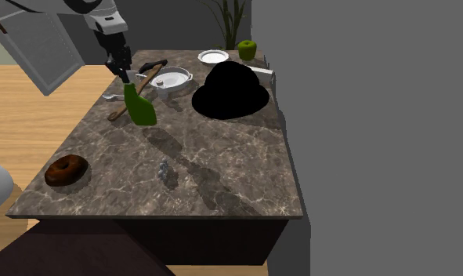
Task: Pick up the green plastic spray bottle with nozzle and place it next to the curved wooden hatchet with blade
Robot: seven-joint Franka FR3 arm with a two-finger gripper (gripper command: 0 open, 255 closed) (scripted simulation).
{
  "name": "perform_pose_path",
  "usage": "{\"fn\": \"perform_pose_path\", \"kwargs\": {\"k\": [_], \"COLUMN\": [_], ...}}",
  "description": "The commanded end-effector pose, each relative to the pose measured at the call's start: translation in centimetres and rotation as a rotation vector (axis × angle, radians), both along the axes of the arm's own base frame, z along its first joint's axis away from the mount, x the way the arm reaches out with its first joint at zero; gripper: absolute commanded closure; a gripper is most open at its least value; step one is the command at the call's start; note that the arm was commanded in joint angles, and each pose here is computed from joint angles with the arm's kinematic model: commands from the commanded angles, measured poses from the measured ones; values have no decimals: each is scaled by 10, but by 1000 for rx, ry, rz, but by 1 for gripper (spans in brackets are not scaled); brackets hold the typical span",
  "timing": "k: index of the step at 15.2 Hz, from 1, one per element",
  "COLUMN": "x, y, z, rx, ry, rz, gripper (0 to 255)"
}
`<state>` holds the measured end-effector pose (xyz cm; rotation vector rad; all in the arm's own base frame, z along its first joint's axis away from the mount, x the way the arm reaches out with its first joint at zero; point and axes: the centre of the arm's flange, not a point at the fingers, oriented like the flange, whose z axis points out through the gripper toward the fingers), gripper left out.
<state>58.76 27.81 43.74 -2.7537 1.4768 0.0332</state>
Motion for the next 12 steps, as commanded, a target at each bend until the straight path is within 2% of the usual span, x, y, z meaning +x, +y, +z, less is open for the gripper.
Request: {"fn": "perform_pose_path", "kwargs": {"k": [1,7,8,12], "x": [0,0,0,0], "y": [0,0,0,0], "z": [-2,-2,-2,-2], "rx": [0,0,0,0], "ry": [-1,-1,-1,-1], "rz": [0,0,0,0], "gripper": [255,255,0,0]}}
